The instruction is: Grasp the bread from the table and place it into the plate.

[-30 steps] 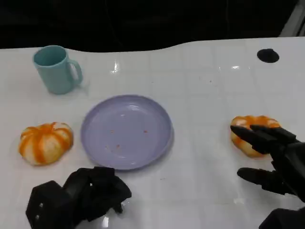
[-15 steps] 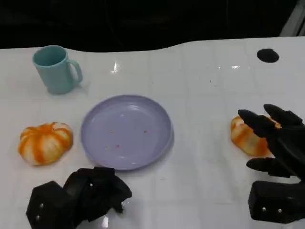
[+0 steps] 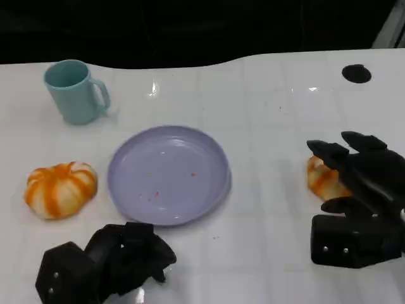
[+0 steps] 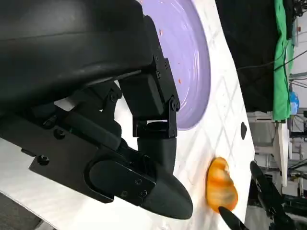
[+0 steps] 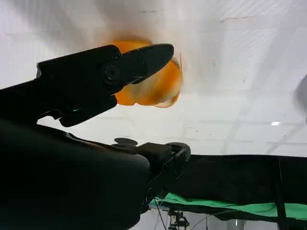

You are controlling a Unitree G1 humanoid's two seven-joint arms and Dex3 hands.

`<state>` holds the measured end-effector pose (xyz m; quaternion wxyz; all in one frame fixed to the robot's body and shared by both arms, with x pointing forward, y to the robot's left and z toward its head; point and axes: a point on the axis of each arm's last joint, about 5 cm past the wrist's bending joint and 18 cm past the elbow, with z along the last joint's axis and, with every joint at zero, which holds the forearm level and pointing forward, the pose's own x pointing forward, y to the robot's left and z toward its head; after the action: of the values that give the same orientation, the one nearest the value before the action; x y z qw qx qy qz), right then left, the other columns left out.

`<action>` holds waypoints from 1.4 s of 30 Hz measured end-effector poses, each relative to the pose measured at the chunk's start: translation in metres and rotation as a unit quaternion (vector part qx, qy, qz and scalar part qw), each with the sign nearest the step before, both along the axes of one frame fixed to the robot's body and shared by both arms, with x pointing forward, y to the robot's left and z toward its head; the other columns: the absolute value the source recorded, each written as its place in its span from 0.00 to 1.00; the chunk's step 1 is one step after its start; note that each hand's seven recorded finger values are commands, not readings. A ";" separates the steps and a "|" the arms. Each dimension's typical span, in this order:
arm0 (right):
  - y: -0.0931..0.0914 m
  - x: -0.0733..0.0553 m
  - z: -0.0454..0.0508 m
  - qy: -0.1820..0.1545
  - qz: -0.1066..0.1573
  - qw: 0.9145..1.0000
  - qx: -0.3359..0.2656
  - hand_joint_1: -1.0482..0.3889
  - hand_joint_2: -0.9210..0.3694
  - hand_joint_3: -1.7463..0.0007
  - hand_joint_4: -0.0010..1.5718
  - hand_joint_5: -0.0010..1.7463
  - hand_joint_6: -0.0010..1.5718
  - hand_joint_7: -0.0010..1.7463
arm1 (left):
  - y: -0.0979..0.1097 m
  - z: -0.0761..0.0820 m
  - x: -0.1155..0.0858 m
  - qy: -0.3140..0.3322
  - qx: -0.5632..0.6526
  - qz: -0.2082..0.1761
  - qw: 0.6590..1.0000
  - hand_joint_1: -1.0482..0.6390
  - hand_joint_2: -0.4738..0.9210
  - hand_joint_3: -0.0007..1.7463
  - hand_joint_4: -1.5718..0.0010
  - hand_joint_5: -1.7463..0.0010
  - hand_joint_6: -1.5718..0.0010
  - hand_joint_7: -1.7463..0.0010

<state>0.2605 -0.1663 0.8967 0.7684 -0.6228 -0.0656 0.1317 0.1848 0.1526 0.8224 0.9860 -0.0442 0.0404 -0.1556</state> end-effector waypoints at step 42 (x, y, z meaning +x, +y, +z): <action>-0.002 0.008 -0.0327 -0.057 -0.037 0.995 0.071 0.73 0.08 0.88 0.55 1.00 0.52 0.78 | 0.001 0.002 -0.003 0.002 0.000 0.001 1.000 0.00 0.95 0.00 0.44 0.13 0.18 0.56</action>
<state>0.2685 -0.1682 0.8640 0.8099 -0.5753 -0.0958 0.0627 0.1821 0.1533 0.8239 0.9861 -0.0450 0.0425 -0.1543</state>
